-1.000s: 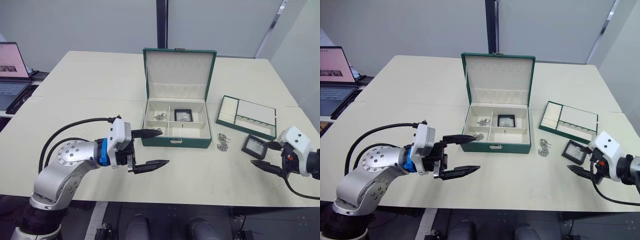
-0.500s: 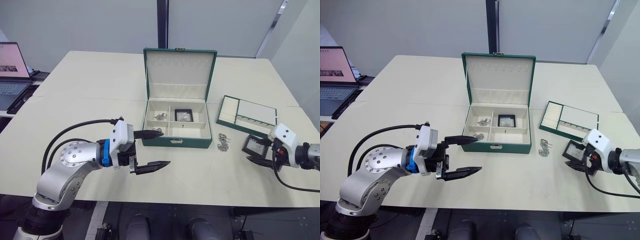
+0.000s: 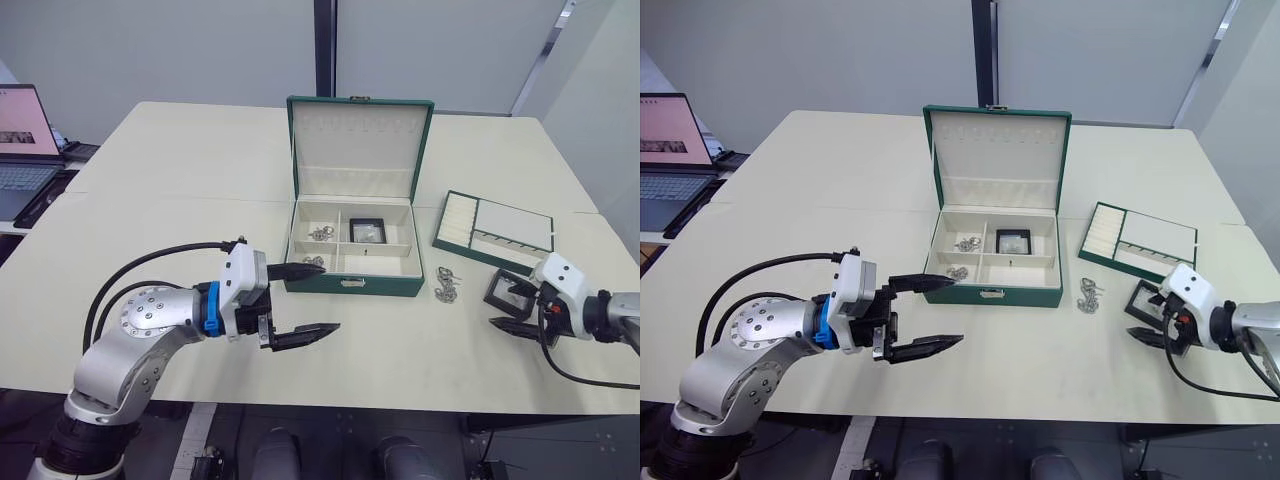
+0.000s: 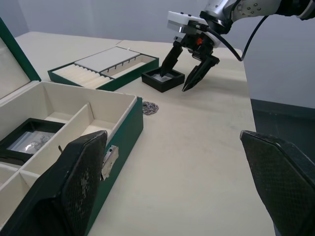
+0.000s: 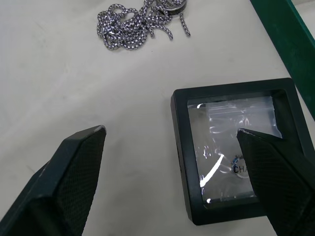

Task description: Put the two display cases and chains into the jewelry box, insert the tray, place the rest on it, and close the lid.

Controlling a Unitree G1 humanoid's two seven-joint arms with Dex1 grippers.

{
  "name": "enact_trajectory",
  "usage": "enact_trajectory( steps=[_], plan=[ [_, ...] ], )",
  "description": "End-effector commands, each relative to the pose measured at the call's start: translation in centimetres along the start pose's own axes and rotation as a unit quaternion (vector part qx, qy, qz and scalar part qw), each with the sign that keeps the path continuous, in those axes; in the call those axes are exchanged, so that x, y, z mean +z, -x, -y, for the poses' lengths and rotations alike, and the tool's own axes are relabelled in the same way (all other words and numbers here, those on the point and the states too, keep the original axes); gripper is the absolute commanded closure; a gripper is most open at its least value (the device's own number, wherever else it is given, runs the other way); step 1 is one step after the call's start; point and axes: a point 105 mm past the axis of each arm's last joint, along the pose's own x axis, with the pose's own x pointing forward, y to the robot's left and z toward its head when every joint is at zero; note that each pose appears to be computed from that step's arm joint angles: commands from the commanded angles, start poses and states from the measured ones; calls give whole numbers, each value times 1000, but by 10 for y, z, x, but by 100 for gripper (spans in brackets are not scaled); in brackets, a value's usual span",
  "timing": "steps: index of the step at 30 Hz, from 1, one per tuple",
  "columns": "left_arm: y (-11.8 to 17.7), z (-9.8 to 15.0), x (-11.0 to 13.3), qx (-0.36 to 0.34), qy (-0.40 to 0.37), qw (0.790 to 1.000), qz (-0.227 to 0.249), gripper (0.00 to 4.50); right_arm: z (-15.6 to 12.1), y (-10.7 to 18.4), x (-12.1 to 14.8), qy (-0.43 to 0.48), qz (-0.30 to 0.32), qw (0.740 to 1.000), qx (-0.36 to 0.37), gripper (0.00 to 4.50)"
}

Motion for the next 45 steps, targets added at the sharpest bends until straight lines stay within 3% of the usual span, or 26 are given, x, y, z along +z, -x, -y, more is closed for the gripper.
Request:
enact_trajectory(
  steps=[1, 4, 8, 17, 29, 34, 38, 45],
  plan=[
    [-1, 2, 13, -9, -26, 1000, 12, 0, 5, 3, 10, 15, 15, 1000, -6, 18],
    [-2, 1, 15, -7, -28, 999, 14, 0, 6, 1, 10, 17, 16, 1000, -7, 92],
    [-1, 2, 15, -4, -23, 1000, 20, 0, 7, 0, 11, 18, 18, 1000, -8, 230],
    [-3, 3, 14, -2, -18, 999, 28, 0, 9, 0, 6, 16, 9, 1000, -11, 449],
    [5, 6, 9, -16, -7, 1000, 11, 0, 8, 13, 27, 39, 12, 999, -15, 448],
    [19, 4, 13, -14, -3, 1000, -1, 0, -13, 33, 62, 81, 29, 996, 10, 448],
    [38, -7, 17, 36, 3, 999, -10, 0, -43, 40, 112, 125, 59, 989, 55, 448],
    [57, -10, 16, 82, 14, 996, -6, 0, -71, 27, 168, 173, 89, 975, 107, 448]
  ],
)
